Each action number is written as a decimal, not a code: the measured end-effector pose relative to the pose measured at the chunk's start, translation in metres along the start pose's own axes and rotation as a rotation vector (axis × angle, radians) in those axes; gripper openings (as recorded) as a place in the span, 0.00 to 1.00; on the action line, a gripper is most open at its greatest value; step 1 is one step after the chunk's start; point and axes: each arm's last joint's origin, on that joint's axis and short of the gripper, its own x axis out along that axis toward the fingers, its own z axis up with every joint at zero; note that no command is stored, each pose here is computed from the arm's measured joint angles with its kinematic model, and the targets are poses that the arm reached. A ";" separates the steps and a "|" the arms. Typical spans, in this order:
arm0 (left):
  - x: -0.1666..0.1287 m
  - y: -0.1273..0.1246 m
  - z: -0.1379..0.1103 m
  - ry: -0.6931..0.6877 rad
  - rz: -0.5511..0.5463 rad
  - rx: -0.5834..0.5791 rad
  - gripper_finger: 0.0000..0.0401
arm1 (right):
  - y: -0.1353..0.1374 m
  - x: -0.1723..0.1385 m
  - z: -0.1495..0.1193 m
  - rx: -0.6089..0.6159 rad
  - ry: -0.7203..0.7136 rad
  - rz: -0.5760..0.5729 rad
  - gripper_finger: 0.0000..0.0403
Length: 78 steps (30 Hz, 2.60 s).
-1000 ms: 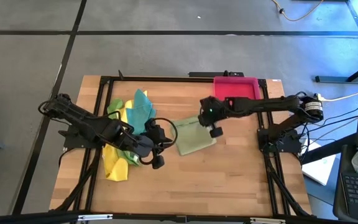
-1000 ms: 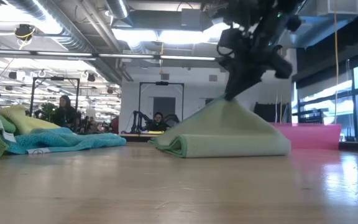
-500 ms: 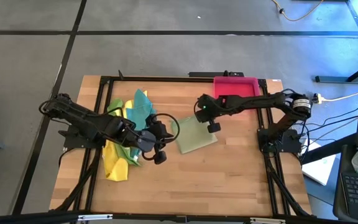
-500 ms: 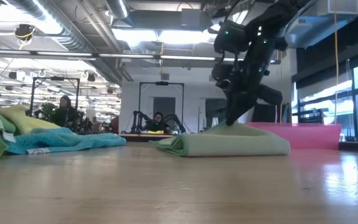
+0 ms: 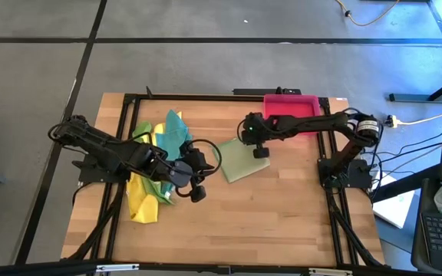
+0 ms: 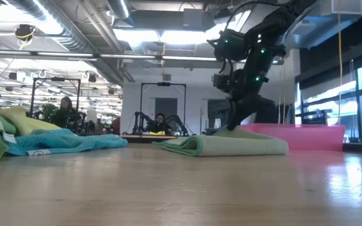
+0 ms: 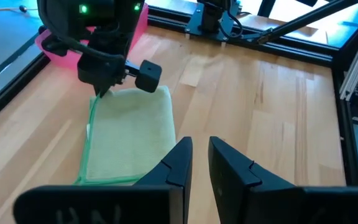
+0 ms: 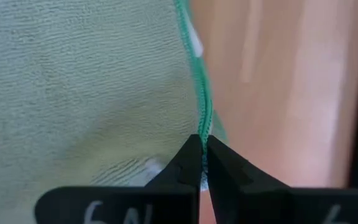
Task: Fold microfiber towels
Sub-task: Fold the light green towel, then put the light green towel into the red bin
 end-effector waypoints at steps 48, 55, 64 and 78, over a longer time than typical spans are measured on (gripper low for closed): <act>0.000 -0.002 -0.001 0.020 -0.039 0.006 0.11 | 0.017 -0.003 -0.027 0.628 0.000 0.332 0.40; 0.001 -0.001 0.000 0.021 -0.038 0.037 0.11 | 0.002 -0.043 -0.015 0.666 -0.006 0.336 0.41; 0.005 0.014 0.014 -0.047 -0.011 -0.052 0.11 | 0.025 -0.055 -0.041 1.244 0.188 0.594 0.41; 0.006 0.017 0.028 -0.153 -0.018 -0.081 0.11 | 0.094 -0.050 -0.112 1.903 -0.006 0.556 0.53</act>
